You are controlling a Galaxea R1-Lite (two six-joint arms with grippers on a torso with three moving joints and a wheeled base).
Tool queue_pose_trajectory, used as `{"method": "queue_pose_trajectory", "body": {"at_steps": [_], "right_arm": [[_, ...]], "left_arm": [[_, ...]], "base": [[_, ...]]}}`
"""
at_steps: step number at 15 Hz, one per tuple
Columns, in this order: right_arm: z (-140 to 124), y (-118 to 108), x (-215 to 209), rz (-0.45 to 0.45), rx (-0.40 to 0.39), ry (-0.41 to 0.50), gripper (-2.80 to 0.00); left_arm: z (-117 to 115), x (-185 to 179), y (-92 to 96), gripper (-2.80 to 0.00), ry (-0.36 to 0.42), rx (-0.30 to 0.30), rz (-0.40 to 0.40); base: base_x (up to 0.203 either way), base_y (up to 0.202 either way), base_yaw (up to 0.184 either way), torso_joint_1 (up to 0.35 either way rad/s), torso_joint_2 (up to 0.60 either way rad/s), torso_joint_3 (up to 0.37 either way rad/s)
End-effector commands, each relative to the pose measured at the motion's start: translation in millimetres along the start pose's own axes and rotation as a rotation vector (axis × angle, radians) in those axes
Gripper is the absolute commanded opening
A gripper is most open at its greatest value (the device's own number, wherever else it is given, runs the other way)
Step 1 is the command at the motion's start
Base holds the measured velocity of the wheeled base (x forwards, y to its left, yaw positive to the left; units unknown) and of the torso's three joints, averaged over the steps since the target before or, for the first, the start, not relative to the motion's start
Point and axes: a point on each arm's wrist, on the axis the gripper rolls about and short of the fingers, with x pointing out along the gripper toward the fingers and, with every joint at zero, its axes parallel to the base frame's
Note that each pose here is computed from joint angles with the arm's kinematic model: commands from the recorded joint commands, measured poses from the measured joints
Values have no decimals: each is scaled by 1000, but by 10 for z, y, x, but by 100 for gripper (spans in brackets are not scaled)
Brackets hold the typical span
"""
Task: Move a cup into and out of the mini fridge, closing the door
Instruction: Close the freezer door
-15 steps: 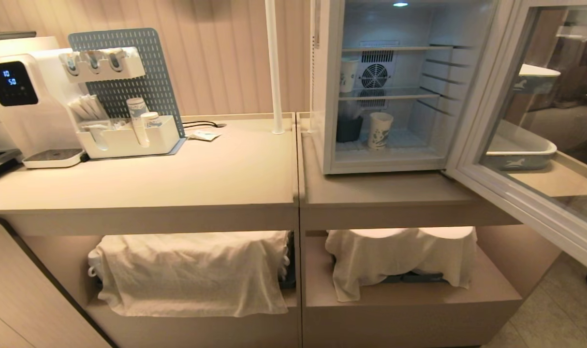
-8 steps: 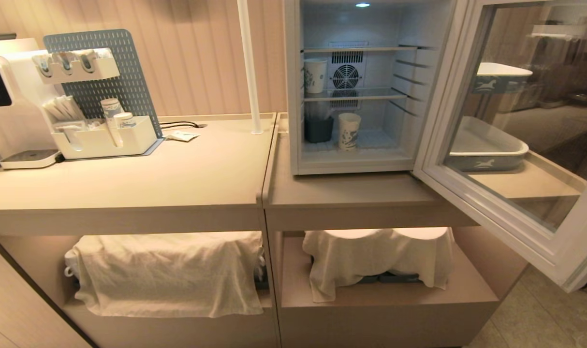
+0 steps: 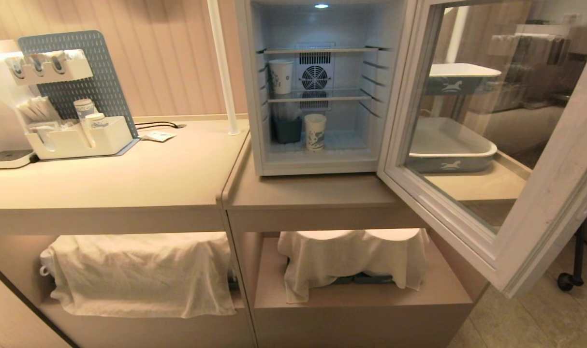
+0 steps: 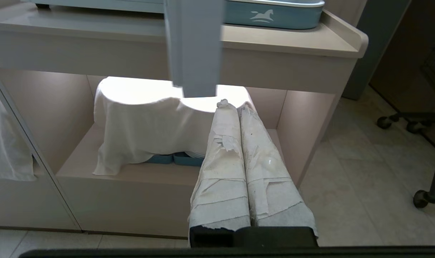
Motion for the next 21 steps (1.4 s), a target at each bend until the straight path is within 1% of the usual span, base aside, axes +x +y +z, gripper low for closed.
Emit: {"method": "queue_pose_trajectory", "body": {"at_steps": [1,3,6,9,11,12,13,14,16,17,18,19,20,21], "right_arm": [[1,0,0,0,-3,-1,-280],[1,0,0,0,-3,-1,-280],[1,0,0,0,-1,-1,-280],[2,0,0,-2,0,-2,-280],[4,-1,0,-2,0,-4,-280],[61,-7,-13,-1,-3,-21,-280],[194,-21,-43,6,-5,-47,-280],[404,-45,-81,12,-5,-69,-280],[1063,-126,-112,22,13,-70,-280],[1383,-169,-15,28,29,-23,-280],[1746,-219,169,34,44,34,-280],[2029,-261,395,40,57,86,-280],[2213,-289,620,46,65,130,-280],[2416,-321,888,50,73,152,-280]], "left_arm": [[-2,1,0,-280,0,-3,1],[-1,0,0,-280,1,3,-1],[-2,1,0,-280,0,-9,0],[1,1,1,-280,-3,-6,1],[-3,2,1,-280,-1,-17,6],[2,1,2,-280,-3,-25,6],[2,1,2,-280,-4,-33,6],[2,1,2,-280,-4,-38,6],[4,0,1,-280,-3,-42,4],[2,1,1,-280,-4,-33,2],[4,1,1,-280,-6,-57,4],[4,1,1,-280,-6,-66,4],[4,1,1,-280,-6,-65,4],[4,1,1,-280,-6,-65,4]], "base": [[0,-200,1,4,2,2],[0,-192,0,0,2,2],[0,-151,-2,1,5,3],[0,-17,0,1,1,0],[0,0,0,0,0,0],[0,0,0,0,0,0],[0,0,0,0,0,0],[0,0,0,0,0,0],[0,0,0,0,0,0],[0,0,0,0,0,0],[0,0,0,0,0,0],[0,0,0,0,0,0],[0,0,0,0,0,0],[0,0,0,0,0,0]]}}
